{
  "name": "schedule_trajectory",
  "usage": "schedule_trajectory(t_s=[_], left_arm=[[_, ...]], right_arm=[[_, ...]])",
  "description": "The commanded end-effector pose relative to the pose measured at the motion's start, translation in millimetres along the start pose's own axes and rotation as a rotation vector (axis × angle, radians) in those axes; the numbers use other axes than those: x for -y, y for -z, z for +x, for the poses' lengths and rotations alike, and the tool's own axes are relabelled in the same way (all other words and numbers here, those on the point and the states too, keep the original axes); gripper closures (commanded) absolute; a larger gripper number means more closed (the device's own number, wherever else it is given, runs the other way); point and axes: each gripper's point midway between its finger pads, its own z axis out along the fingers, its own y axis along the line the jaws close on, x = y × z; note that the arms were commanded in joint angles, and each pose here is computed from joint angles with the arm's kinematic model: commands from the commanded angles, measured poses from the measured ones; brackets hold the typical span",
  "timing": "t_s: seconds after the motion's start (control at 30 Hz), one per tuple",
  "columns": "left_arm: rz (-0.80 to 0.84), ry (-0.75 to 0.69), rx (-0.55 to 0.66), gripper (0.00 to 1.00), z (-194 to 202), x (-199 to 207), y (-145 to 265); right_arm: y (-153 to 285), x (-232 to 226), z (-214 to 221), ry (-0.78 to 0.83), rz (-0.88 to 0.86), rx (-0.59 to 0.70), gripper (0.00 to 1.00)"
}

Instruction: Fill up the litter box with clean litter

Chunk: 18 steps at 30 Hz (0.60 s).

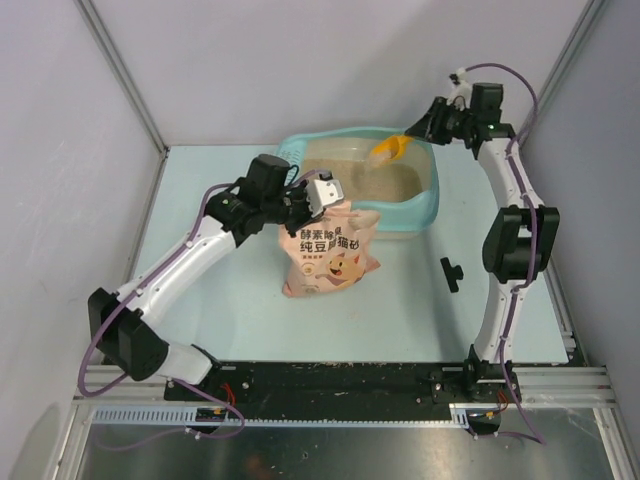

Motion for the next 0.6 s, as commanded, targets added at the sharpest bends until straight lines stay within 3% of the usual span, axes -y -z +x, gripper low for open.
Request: schedule_trajectory(t_s=[0.0,0.17,0.23,0.33,0.57], left_arm=[[-0.111,-0.087,0.145,1.00,-39,-16,36],[-0.126,-0.095,0.140,1.00,-30,-14,45],[-0.130,-0.093,0.141,1.00,-28,-14,48],[-0.124,-0.094,0.154,1.00,-31,-13,50],[-0.069,-0.050,0.199,1.00,-39,-7,43]], right_arm=[[5,-47,-10,0.339,0.099,0.028,1.00],[-19,-100,4,0.653,0.118,0.009,1.00],[-27,-106,13,0.865,0.233,-0.017,1.00],[-16,-104,8,1.021,0.343,-0.011,1.00],[37,-122,11,0.957,0.269,-0.019,1.00]])
